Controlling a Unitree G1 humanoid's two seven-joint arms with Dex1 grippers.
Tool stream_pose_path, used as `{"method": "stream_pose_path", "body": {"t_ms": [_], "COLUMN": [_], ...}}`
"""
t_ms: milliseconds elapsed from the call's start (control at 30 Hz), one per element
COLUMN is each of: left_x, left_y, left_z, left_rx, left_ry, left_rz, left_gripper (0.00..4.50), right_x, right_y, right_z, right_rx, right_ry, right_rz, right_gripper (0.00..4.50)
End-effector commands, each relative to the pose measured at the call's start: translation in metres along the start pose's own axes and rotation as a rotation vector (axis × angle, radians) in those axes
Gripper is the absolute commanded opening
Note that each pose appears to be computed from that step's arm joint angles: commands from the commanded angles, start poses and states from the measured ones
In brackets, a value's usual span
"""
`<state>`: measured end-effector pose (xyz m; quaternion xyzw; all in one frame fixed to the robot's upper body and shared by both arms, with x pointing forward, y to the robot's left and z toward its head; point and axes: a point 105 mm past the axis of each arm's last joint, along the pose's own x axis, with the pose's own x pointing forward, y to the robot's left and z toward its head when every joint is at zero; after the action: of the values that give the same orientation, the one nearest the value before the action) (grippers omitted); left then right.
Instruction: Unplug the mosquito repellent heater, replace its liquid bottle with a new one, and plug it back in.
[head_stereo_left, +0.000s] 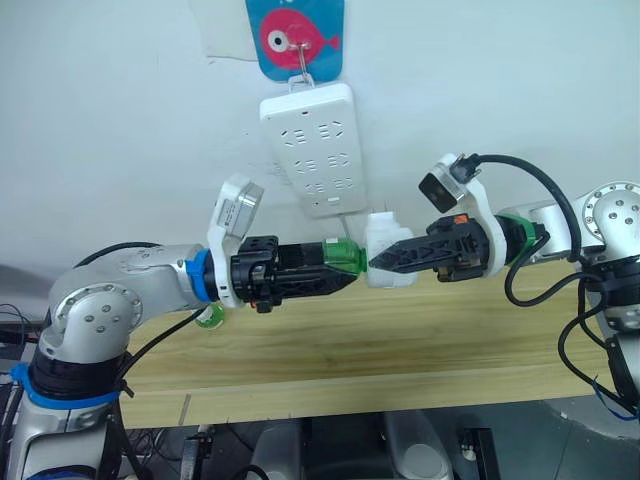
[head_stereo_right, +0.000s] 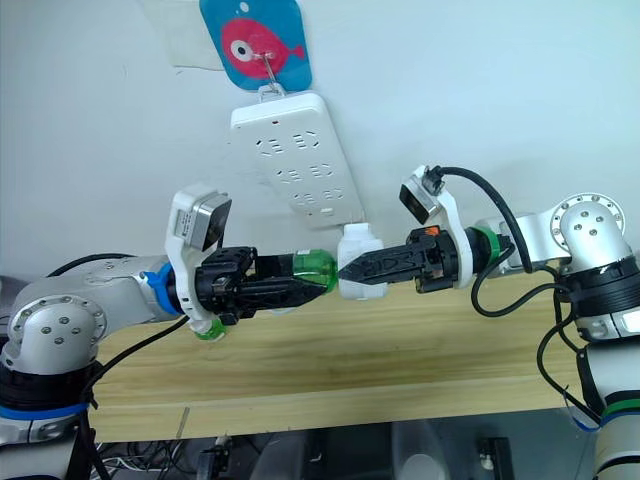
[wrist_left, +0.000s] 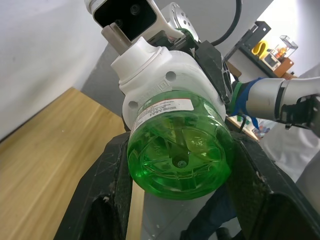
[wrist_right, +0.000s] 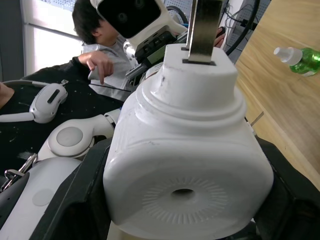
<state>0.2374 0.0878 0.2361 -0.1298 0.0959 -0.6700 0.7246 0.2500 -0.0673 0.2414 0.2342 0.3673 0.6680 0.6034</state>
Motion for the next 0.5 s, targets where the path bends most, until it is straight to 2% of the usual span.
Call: {"method": "stream_pose_path", "body": {"t_ms": [33, 467, 500], "left_x": [-0.0154, -0.0152, -0.015], "left_y": [-0.0029, 0.0045, 0.0047], "left_z": [0.0262, 0.0191, 0.0189], "left_rx": [0.066, 0.205, 0.202], "left_ry": [-0.086, -0.05, -0.048], "left_rz": [0.034, 0.074, 0.07], "left_gripper": [2.23, 2.23, 2.58], "right_x": [0.0038, 0.0039, 0.0039], "right_y": [0.0005, 0.0009, 0.0008], "right_z": [-0.0177, -0.0156, -0.0153], "right_rx": [0.01, 0.008, 0.008], "right_ry": [0.092, 0.081, 0.079], "right_rz": [-0.008, -0.002, -0.002], "right_gripper": [3.2, 3.2, 3.2]}}
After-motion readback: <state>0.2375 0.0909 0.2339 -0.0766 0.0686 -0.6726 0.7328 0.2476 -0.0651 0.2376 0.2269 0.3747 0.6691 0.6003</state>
